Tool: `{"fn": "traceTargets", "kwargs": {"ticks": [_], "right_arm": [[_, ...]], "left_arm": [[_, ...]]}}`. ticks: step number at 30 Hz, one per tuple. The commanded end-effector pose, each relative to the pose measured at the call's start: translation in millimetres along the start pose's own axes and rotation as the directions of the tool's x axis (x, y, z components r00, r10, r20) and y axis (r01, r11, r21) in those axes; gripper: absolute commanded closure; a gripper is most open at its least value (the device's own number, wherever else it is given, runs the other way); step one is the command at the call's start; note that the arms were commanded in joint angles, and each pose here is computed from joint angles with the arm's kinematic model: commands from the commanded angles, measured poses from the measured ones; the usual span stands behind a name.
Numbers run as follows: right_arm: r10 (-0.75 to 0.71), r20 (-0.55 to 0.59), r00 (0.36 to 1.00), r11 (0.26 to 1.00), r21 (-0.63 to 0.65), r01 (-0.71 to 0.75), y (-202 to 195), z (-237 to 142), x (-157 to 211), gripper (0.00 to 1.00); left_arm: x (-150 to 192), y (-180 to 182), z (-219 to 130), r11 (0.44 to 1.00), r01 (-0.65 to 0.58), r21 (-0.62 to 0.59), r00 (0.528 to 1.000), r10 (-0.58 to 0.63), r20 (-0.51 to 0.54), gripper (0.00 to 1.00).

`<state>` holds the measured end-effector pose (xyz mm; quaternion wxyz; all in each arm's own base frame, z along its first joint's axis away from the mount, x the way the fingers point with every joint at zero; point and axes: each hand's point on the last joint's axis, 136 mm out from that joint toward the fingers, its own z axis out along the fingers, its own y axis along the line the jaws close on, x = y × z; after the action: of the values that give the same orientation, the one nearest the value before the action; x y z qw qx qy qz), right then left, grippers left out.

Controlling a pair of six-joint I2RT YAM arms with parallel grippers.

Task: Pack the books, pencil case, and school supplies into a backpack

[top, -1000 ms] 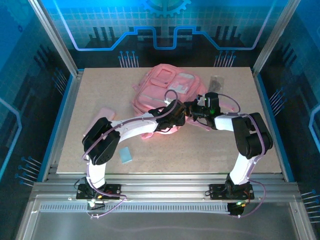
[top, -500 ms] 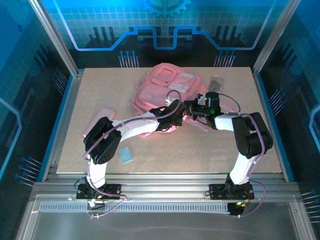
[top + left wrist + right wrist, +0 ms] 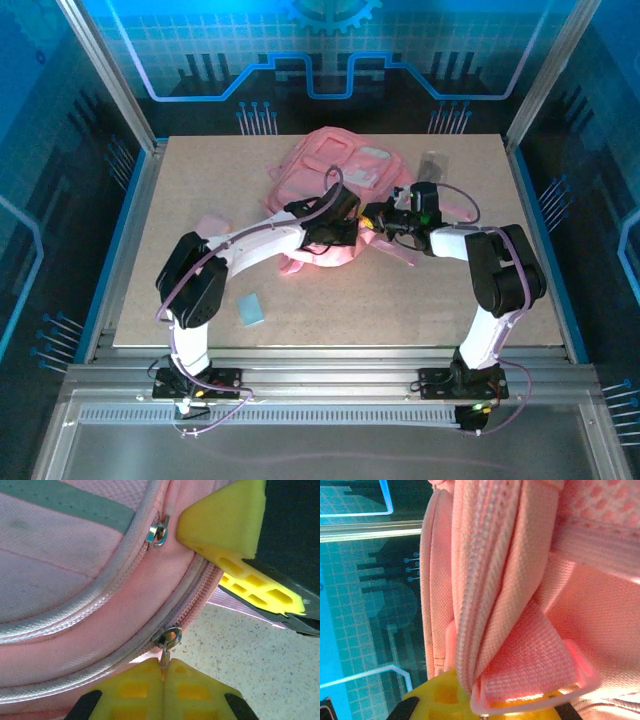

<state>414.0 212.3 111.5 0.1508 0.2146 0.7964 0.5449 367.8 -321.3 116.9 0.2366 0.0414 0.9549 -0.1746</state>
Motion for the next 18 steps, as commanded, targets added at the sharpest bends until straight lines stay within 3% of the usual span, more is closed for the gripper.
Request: {"fn": "traceTargets", "kwargs": {"ticks": [1, 10, 15, 18], "right_arm": [[-0.073, 0.039, 0.997, 0.997, 0.012, 0.072, 5, -9, -17, 1.0], [-0.09, 0.047, 0.995, 0.996, 0.003, 0.09, 12, -19, -31, 1.0], [-0.113, 0.048, 0.992, 0.993, 0.023, 0.112, 16, -28, -37, 1.0], [-0.134, 0.046, 0.99, 0.991, 0.038, 0.132, 17, -28, -41, 1.0]], "left_arm": [[4, 13, -28, 1.0, -0.017, -0.013, 0.997, 0.016, -0.069, 1.0], [28, 101, -27, 0.945, -0.208, -0.251, 0.971, 0.168, -0.173, 1.0], [20, 160, -42, 0.911, -0.146, -0.386, 0.987, 0.108, -0.12, 1.0], [12, 173, -54, 0.916, -0.086, -0.393, 0.995, 0.061, -0.077, 1.0]]}}
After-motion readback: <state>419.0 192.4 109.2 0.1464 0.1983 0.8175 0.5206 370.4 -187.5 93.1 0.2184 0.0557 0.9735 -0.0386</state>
